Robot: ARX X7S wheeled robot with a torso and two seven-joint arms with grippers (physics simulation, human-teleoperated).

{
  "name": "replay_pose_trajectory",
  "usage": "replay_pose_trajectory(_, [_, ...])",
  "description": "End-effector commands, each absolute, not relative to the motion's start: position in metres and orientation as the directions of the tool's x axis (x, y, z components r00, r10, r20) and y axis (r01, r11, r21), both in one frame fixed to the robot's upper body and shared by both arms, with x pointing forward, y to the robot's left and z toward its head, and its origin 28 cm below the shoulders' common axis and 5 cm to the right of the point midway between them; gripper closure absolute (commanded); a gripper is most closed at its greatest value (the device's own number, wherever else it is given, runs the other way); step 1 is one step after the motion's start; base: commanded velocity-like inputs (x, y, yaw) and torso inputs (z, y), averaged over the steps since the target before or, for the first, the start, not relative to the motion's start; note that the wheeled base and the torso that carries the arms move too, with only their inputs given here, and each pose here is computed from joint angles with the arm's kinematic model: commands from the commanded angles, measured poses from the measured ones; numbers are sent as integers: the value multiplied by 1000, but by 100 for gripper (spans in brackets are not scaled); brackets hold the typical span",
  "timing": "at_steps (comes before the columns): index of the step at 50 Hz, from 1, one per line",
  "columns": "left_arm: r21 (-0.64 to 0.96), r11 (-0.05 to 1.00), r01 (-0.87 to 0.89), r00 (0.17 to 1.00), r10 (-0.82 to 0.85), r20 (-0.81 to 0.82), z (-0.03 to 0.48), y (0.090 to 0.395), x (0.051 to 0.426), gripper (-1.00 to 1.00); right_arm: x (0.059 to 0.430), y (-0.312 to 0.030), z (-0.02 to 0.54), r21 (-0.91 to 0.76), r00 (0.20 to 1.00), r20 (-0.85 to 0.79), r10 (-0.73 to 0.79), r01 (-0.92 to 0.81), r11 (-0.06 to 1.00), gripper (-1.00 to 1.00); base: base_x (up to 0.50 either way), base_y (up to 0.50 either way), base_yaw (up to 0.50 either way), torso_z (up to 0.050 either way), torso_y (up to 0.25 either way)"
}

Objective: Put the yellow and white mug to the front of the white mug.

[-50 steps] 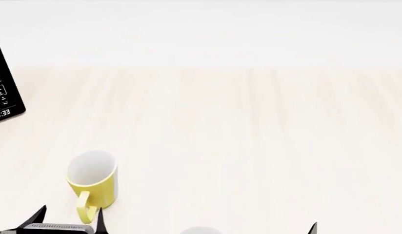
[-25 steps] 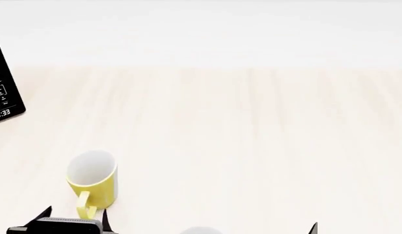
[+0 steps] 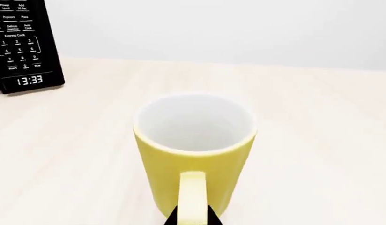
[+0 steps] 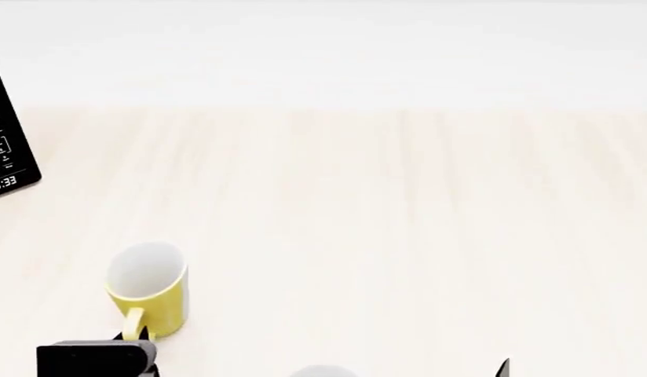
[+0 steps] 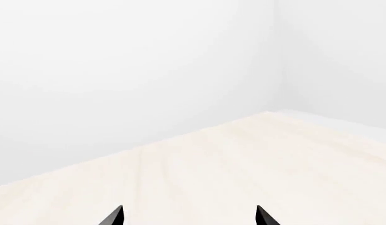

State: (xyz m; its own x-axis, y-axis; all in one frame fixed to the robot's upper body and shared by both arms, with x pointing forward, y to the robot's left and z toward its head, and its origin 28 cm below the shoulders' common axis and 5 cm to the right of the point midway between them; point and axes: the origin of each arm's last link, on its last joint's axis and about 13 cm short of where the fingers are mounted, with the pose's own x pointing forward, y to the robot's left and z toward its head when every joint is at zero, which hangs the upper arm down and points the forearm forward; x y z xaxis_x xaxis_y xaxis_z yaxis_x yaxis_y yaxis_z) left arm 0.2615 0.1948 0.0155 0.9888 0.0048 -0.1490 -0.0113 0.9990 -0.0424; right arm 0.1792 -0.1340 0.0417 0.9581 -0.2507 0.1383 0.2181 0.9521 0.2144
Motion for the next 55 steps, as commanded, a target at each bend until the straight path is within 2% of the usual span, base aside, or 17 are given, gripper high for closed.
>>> replay_pose_trajectory(1, [-105,994,3,990,-18,-139,17,194,263,100,181,-134,38,208,962,141,-234,202,957,-100,0,0,0,0,0])
replay_pose_trajectory(15, [-78,996,37,988,-48,-147,18,199,267,100,180,-134,38,209,962,142,-234,202,957,-100,0,0,0,0,0])
replay_pose_trajectory(22, [-41,984,175,980,-178,-86,32,205,279,100,180,-134,38,212,961,143,-236,203,956,-100,0,0,0,0,0])
replay_pose_trajectory(24, [30,979,201,978,-199,-56,35,206,283,100,180,-134,38,212,961,144,-235,202,956,-100,0,0,0,0,0])
replay_pose_trajectory(30, [98,958,271,962,-266,-60,45,216,304,100,180,-135,39,214,960,144,-238,205,955,-100,0,0,0,0,0])
replay_pose_trajectory(33, [146,907,395,919,-393,-39,53,221,312,100,181,-134,38,212,961,143,-235,202,956,-100,0,0,0,0,0])
replay_pose_trajectory(35, [123,829,545,838,-545,-40,62,226,316,100,182,-134,38,210,962,141,-233,201,957,-100,0,0,0,0,0])
replay_pose_trajectory(37, [58,795,603,797,-601,-54,71,230,323,100,182,-134,37,210,963,139,-232,201,957,-100,0,0,0,0,0])
replay_pose_trajectory(41, [-84,618,782,617,-786,-33,91,244,337,100,182,-134,37,210,962,139,-234,202,957,-100,0,0,0,0,0])
replay_pose_trajectory(43, [-95,620,779,619,-784,-45,94,247,343,100,182,-134,38,210,962,139,-235,203,956,-100,0,0,0,0,8])
replay_pose_trajectory(49, [-62,536,842,524,-840,-136,94,247,352,100,183,-134,38,210,962,138,-236,205,956,-100,0,0,0,0,0])
replay_pose_trajectory(55, [-97,539,837,529,-842,-106,101,250,358,100,183,-134,37,210,962,137,-236,204,956,-100,0,0,0,0,0])
